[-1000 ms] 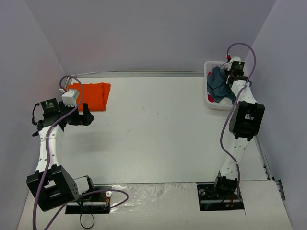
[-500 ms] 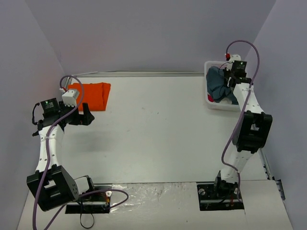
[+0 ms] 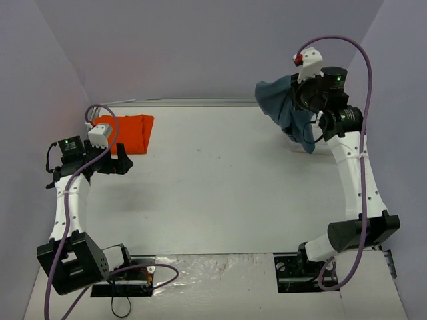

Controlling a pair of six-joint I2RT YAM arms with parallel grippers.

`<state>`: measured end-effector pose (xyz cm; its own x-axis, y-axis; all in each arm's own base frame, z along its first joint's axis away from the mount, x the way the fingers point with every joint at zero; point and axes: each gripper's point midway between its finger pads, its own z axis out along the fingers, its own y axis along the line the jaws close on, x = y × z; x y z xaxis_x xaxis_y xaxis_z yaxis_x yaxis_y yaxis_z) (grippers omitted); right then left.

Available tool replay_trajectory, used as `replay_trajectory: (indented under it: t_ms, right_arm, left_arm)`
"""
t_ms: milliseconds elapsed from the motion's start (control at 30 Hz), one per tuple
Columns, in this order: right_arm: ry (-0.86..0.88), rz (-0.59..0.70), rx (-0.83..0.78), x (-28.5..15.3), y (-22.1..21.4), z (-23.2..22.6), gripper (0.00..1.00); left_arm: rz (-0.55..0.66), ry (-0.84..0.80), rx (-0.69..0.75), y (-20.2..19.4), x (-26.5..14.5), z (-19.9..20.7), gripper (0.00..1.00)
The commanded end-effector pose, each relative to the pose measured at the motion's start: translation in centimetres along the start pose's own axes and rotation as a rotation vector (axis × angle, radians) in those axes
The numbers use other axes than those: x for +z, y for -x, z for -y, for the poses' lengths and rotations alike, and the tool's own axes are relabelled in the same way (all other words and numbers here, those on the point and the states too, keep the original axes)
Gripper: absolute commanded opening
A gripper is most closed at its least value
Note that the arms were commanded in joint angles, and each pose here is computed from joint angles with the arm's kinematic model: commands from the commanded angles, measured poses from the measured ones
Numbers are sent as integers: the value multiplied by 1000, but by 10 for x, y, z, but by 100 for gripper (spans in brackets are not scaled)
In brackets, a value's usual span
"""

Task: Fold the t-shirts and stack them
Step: Grab crumpled tshirt from bin with the right arm, then move the tshirt to the center of the board

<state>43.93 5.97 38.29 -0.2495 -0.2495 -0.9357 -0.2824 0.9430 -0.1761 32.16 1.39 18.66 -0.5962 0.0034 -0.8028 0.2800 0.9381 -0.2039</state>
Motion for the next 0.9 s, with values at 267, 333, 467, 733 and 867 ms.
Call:
replay_trajectory:
  t_ms: [267, 333, 467, 733, 867]
  right_arm:
    - [672, -211, -213, -70, -94, -165, 100]
    - [650, -263, -230, -68, -112, -161, 100]
    - [599, -308, -265, -63, -131, -151, 100]
    - [467, -420, -248, -29, -182, -129, 100]
    - [515, -501, -221, -19, -212, -134, 98]
  left_arm:
    - [45, -41, 49, 15, -13, 15, 94]
    - [46, -44, 49, 15, -13, 16, 94]
    - [43, -57, 51, 15, -14, 19, 94]
    - [25, -109, 57, 12, -12, 27, 94]
    - [-8, -153, 86, 7, -10, 38, 94]
